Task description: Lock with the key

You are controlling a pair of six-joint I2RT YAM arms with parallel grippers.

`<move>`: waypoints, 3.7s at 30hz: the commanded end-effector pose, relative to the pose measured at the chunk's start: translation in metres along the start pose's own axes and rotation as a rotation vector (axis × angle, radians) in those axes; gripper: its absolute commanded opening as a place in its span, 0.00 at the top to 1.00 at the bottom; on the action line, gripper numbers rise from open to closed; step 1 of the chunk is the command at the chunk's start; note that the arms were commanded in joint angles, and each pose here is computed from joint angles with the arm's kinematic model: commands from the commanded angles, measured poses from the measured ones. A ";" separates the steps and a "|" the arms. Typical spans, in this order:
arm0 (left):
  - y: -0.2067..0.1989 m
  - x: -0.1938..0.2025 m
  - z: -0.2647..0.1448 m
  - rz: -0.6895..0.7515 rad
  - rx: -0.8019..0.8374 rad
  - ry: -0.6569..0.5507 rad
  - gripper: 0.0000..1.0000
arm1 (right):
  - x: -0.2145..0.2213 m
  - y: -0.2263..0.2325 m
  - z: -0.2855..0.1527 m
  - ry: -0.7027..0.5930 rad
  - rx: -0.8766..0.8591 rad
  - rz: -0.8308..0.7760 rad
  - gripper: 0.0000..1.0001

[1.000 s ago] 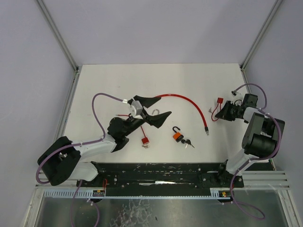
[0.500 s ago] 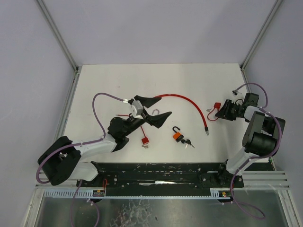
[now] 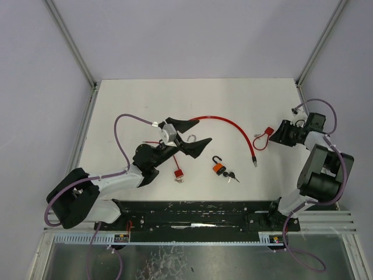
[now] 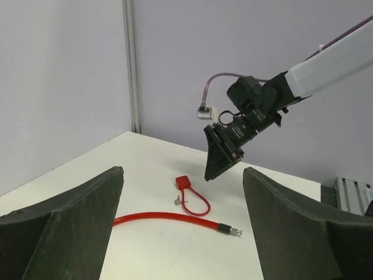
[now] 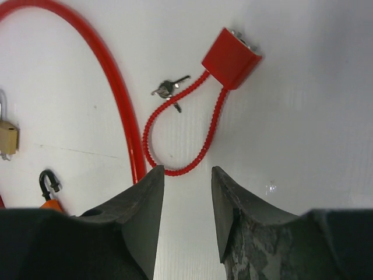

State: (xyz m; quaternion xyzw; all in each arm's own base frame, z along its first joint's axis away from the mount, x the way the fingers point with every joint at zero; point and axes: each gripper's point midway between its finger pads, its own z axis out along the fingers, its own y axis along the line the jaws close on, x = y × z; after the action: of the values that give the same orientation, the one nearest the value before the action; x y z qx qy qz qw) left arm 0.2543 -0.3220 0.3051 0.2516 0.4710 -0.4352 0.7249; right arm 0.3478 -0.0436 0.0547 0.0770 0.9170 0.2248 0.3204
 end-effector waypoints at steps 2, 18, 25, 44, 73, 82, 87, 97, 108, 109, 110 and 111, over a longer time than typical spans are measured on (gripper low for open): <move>0.001 -0.008 0.010 -0.008 0.012 -0.011 0.17 | -0.041 0.035 -0.037 -0.135 -0.076 -0.151 0.55; 0.020 0.037 0.031 -0.219 0.010 0.162 0.18 | -0.054 0.168 -0.148 -0.474 -0.421 -0.570 0.51; 0.052 0.085 0.036 -0.313 -0.075 0.349 0.20 | -0.041 0.198 -0.163 -0.478 -0.559 -0.607 0.48; 0.130 0.177 -0.065 -0.172 -0.610 0.872 0.23 | -0.030 0.222 -0.160 -0.386 -0.558 -0.618 0.47; 0.114 0.256 -0.089 -0.049 -0.717 1.191 0.24 | -0.012 0.195 -0.129 -0.339 -0.469 -0.640 0.42; 0.113 0.268 -0.092 -0.054 -0.714 1.241 0.37 | -0.012 0.194 -0.128 -0.336 -0.470 -0.643 0.42; 0.112 0.272 -0.095 -0.063 -0.710 1.258 0.42 | -0.011 0.194 -0.129 -0.337 -0.470 -0.645 0.42; 0.108 0.273 -0.098 -0.096 -0.696 1.283 0.43 | -0.011 0.195 -0.130 -0.340 -0.473 -0.649 0.42; 0.106 0.274 -0.102 -0.141 -0.682 1.296 0.48 | -0.011 0.195 -0.129 -0.340 -0.477 -0.649 0.42; 0.105 0.274 -0.102 -0.145 -0.680 1.298 0.48 | -0.010 0.195 -0.129 -0.339 -0.478 -0.649 0.42; 0.105 0.274 -0.103 -0.147 -0.679 1.300 0.49 | -0.011 0.196 -0.129 -0.340 -0.478 -0.650 0.42; 0.105 0.274 -0.102 -0.150 -0.677 1.298 0.50 | -0.011 0.195 -0.129 -0.340 -0.478 -0.651 0.42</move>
State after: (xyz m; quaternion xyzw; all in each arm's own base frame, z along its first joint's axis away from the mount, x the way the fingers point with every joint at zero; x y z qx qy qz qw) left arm 0.3526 -0.3028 0.0143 0.1866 0.9216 -0.0786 0.3311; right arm 0.2746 0.0786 0.2367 -0.2440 0.7578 0.3070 0.5214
